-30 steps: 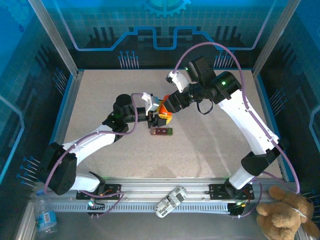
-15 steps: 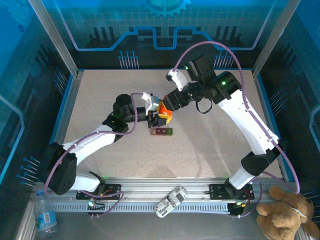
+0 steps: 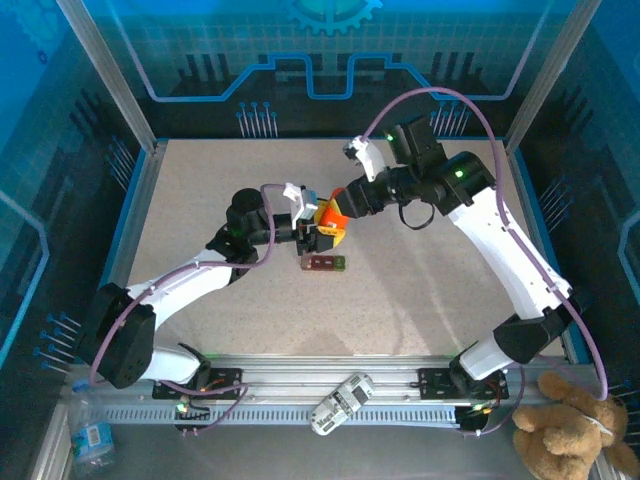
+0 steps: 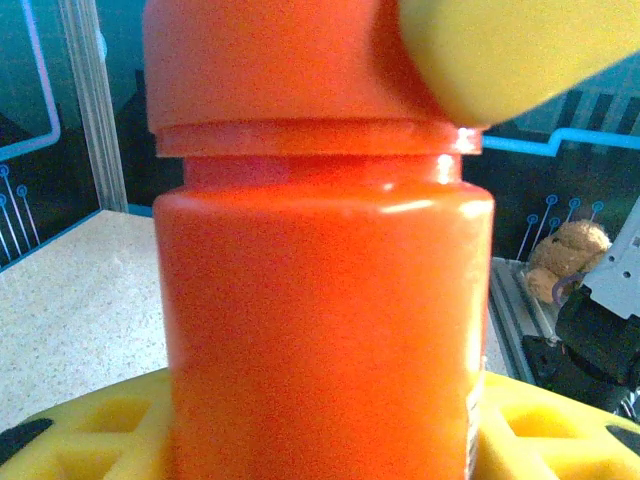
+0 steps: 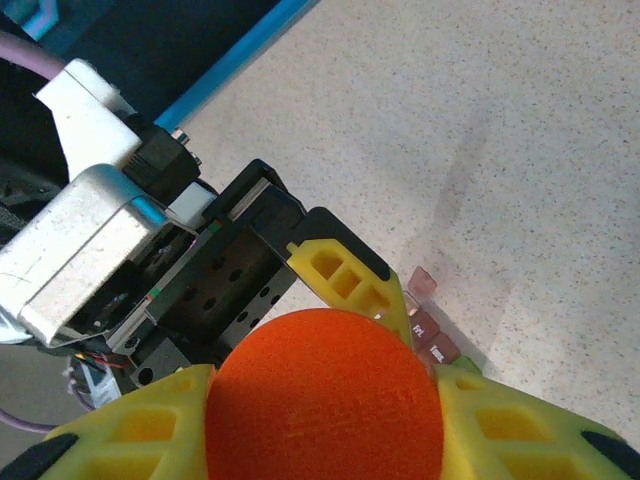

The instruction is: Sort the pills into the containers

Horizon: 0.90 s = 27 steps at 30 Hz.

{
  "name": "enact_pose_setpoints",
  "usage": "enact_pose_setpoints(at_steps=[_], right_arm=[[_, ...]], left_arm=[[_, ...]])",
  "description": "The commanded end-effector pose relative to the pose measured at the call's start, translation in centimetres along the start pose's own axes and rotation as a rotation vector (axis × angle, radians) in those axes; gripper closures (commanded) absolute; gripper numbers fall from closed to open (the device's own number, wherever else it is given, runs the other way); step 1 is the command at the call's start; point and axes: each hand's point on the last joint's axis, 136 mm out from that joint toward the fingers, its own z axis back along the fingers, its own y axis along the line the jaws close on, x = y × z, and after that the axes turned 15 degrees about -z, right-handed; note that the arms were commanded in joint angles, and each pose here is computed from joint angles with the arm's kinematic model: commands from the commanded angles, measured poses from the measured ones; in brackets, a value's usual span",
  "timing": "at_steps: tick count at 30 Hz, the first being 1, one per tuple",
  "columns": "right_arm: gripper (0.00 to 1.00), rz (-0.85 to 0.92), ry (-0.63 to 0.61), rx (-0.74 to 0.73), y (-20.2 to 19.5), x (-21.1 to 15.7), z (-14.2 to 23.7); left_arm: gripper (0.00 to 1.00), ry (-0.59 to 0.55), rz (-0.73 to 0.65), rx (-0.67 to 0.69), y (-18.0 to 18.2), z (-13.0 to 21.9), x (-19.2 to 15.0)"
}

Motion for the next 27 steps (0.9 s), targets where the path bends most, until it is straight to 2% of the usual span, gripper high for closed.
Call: enact_pose_setpoints(at_steps=[1,10,20,27], right_arm=[[0.68,-0.018,-0.106,0.029,0.2,1.6,2.0],[0.68,-0.011,-0.075,0.064,0.4,0.8,1.1],[0.71,0.314,-0.029,0.007,1.3,0.0,1.0],[0.7,0.332,-0.06,0.066,1.7,0.5,0.9]], left_arm=[[1.0,-0.054,-0.047,-0.003,0.1,0.1,1.4],[1.0,-0.06,-0.043,-0.004,0.1,0.0,1.5],[1.0,-0.058,-0.033,-0.015,-0.2,-0.1,1.4],[1.0,-0.059,-0.028,-0.012,-0.2,-0.1,1.3]])
